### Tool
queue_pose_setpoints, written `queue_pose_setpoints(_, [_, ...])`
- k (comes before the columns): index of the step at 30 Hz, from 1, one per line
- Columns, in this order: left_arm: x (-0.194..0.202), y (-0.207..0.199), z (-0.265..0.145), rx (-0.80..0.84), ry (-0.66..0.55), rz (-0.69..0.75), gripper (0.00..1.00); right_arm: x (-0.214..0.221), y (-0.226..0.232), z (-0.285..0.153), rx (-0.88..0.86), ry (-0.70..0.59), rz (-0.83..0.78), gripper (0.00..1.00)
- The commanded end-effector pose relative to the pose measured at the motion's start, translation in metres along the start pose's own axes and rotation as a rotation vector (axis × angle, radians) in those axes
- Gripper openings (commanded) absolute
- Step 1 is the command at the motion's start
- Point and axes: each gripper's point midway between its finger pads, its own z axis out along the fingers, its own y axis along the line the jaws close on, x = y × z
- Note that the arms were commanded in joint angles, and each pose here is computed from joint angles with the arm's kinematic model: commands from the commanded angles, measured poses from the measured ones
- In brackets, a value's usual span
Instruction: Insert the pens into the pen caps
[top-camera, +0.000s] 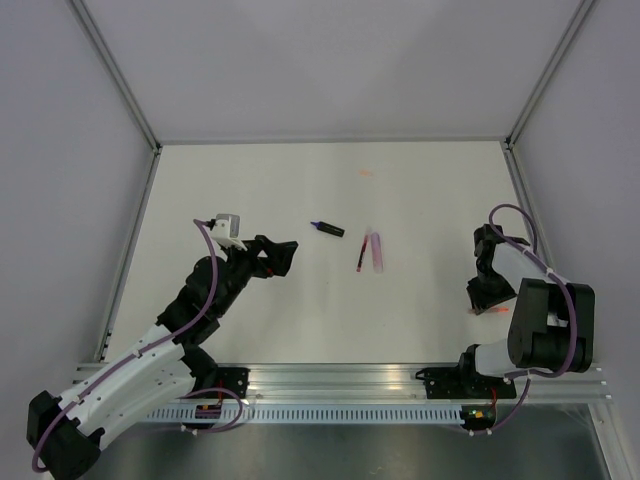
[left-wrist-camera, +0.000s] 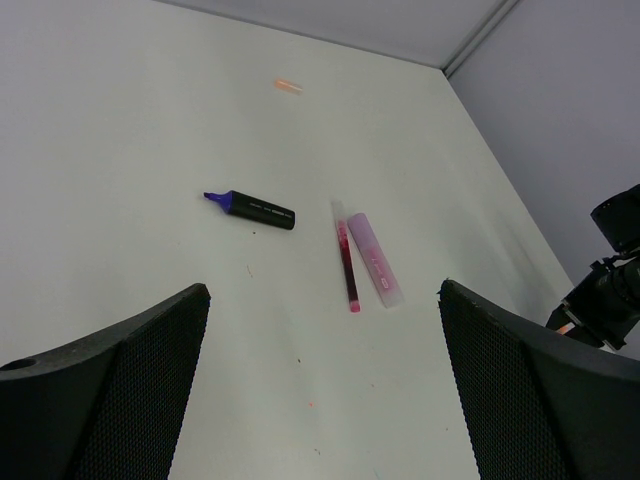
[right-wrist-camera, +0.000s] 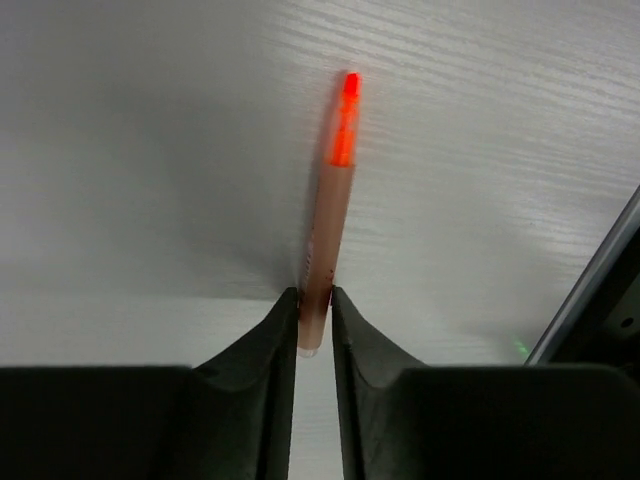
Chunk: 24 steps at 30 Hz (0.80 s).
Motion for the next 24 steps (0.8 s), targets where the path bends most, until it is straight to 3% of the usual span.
queue_pose_setpoints(1, [-0.01, -0.004, 0.0, 0.011, -0.034, -0.005, 1.0, 0.009, -0.001, 0.015, 0.003, 0.018, 0.013, 0.23])
queue_pose_setpoints(2, [-0.01, -0.005, 0.0, 0.012, -0.033, -0.005, 1.0, 0.008, 0.002, 0.015, -0.009, 0.013, 0.004, 0.18])
queue_pose_setpoints(3, [-0.01, -0.005, 0.0, 0.013, -0.032, -0.005, 1.0, 0.007, 0.005, 0.014, -0.03, 0.011, -0.007, 0.07])
queue_pose_setpoints(5, [-0.01, -0.006, 0.0, 0.017, -0.032, -0.006, 1.0, 0.004, 0.017, 0.014, -0.092, -0.005, -0.045, 0.0])
queue_pose_setpoints(10, [-0.009, -0.006, 0.0, 0.024, -0.03, -0.005, 1.0, -0.009, 0.048, 0.01, -0.236, -0.06, -0.174, 0.0])
queue_pose_setpoints(14, [-0.006, -0.009, 0.002, 0.04, -0.021, 0.004, 1.0, 0.008, 0.083, -0.009, -0.498, -0.012, -0.404, 0.0])
queue_pose_setpoints(19, [0.003, -0.018, 0.007, 0.088, 0.025, 0.016, 1.0, 0.018, 0.115, -0.057, -0.836, -0.061, -0.532, 0.0])
queue_pose_setpoints(24, [0.015, -0.037, 0.011, 0.19, 0.084, 0.016, 0.99, 0.026, 0.133, -0.104, -1.001, -0.156, -0.642, 0.0])
